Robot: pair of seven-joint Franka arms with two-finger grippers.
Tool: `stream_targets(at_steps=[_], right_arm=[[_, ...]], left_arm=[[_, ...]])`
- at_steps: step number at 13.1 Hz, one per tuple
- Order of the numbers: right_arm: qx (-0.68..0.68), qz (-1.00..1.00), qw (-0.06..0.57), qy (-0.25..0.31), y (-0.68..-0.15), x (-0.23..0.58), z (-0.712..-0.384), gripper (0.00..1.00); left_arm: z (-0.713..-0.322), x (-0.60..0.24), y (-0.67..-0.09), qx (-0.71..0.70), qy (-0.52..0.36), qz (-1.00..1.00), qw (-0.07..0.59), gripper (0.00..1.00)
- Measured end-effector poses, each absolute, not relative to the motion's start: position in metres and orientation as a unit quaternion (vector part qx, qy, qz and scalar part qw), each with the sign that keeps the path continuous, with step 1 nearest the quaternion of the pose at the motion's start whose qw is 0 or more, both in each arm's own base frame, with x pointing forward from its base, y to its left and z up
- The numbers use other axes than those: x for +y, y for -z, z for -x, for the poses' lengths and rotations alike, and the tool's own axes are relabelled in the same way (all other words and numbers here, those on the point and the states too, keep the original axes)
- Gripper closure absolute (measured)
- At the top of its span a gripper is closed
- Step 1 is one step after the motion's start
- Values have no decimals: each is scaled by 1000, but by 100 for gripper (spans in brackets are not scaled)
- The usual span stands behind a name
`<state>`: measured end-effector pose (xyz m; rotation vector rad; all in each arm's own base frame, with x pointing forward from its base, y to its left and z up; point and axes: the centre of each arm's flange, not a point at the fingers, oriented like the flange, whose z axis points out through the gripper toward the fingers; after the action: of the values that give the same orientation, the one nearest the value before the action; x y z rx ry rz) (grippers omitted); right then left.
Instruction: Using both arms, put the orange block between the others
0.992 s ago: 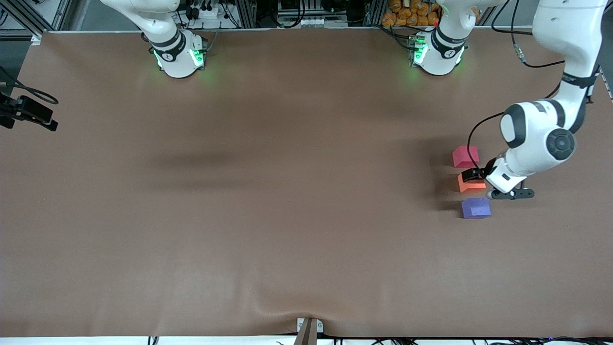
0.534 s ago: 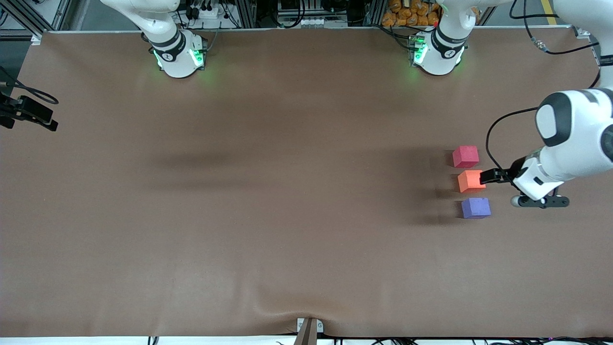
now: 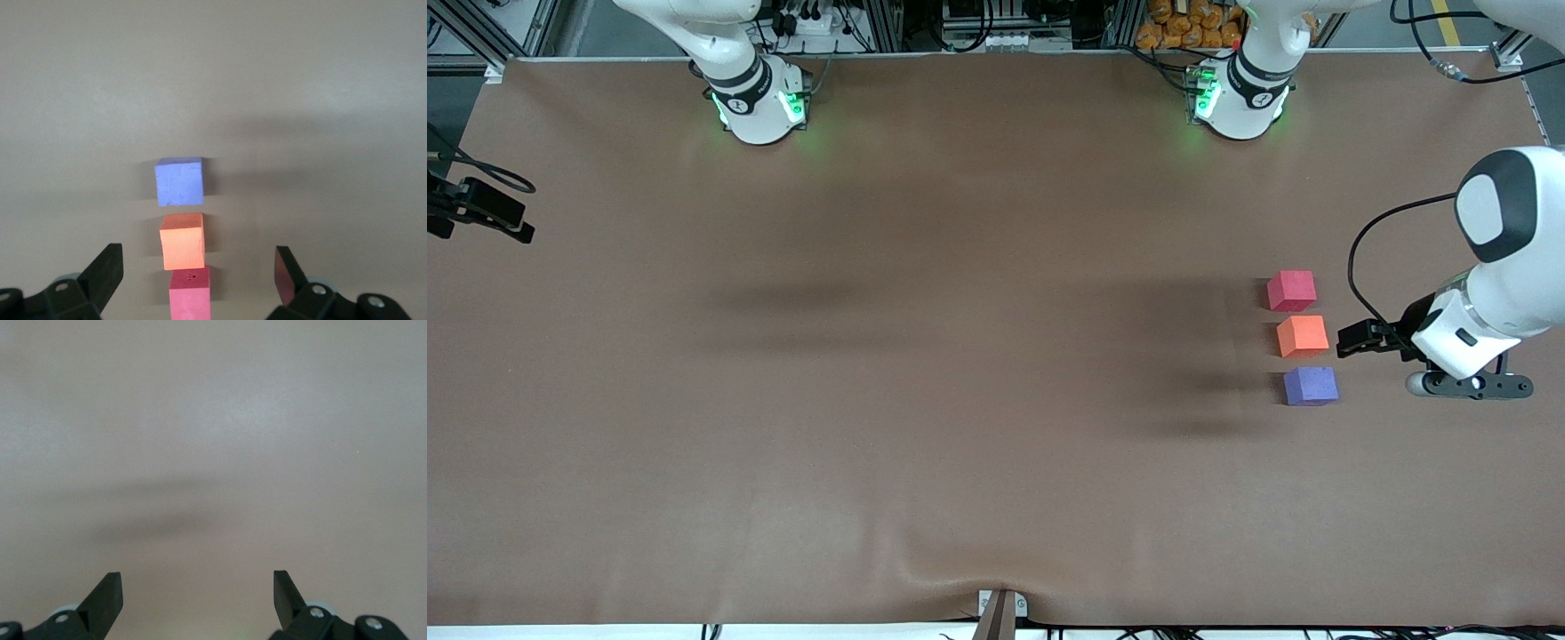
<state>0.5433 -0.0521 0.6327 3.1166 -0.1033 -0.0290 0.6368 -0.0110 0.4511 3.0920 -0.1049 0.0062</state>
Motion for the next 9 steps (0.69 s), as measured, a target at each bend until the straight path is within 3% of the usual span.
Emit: stream_targets(at_steps=[5,9], right_arm=[[-33,-999,12,9,-633,-52,-543,0],[-32,-999,12,11,-633,-51,-543,0]], left_arm=[[-623,-10,-558,-39,-19,-999,15,0],[-566,-8,-651,-40,-31,-999,19,0]])
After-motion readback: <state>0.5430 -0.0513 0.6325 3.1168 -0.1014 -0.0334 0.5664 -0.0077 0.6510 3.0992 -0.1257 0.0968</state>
